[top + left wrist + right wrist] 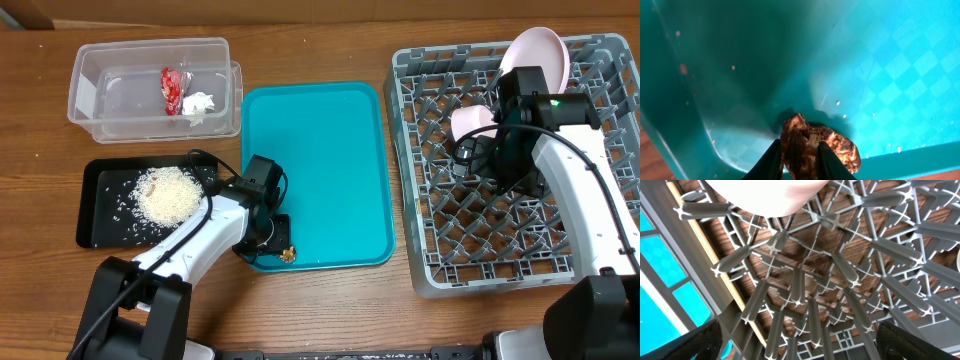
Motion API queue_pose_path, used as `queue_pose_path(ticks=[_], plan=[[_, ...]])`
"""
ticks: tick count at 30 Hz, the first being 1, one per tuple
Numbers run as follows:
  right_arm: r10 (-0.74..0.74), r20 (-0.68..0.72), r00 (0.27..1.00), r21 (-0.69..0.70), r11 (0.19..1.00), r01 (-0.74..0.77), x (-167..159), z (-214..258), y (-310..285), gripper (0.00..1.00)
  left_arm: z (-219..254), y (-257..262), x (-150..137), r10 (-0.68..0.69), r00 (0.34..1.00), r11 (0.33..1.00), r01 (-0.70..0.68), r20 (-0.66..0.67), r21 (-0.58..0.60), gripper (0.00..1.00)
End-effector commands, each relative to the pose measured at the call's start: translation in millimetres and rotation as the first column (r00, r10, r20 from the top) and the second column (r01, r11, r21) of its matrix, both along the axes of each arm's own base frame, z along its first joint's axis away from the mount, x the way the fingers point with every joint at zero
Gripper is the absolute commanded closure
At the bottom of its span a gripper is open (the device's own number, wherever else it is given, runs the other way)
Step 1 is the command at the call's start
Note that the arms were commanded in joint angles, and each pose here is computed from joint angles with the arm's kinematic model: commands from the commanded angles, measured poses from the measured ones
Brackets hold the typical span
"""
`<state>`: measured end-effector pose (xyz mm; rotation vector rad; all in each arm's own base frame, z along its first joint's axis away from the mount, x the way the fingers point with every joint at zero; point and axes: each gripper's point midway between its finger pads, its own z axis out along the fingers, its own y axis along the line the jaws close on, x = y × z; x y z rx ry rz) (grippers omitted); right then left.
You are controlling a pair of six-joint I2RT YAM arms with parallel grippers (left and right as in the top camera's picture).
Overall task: Sort waste into correct bins and load items into the dishwasher
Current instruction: 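Grasp the brown food scrap with the left gripper and lift it, then carry the scrap to the black tray and drop it on the rice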
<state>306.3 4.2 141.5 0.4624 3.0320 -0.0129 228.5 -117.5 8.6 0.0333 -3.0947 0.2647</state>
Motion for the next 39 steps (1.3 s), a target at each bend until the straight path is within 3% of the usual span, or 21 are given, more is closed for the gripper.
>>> queue_pose_path(ticks=[1,9,16,25,31,34,39], plan=[[-0.011,-0.001,1.0,-0.007,1.0,0.011,-0.3,-1.0,-2.9,0.0,9.6,-1.1,11.8,-0.006,1.0,1.0,0.006,0.023,0.019,0.85],[-0.011,0.0,1.0,-0.007,1.0,0.011,-0.1,-1.0,-2.9,0.0,59.0,16.7,65.0,0.013,0.984,0.988,-0.04,0.178,0.146,0.92],[-0.01,-0.002,1.0,-0.007,1.0,0.01,-0.5,-1.1,-3.0,0.0,97.4,66.3,108.9,0.16,0.945,0.965,-0.211,0.287,0.159,0.96],[-0.011,0.004,1.0,-0.009,1.0,0.011,0.8,-0.9,-3.4,0.0,101.0,162.0,122.2,0.413,0.848,0.868,-0.477,0.332,0.137,0.96],[-0.011,0.005,1.0,-0.009,1.0,0.011,1.0,-0.9,-3.4,0.0,96.3,208.2,124.3,0.582,0.727,0.761,-0.645,0.364,0.072,0.96],[-0.011,0.005,1.0,-0.009,1.0,0.011,1.0,-0.9,-3.4,0.0,91.6,200.5,125.9,0.59,0.731,0.773,-0.634,0.342,0.022,0.96],[-0.011,0.004,1.0,-0.009,1.0,0.011,0.9,-0.9,-3.4,0.0,78.3,193.1,125.8,0.579,0.756,0.785,-0.618,0.307,0.039,0.96]])
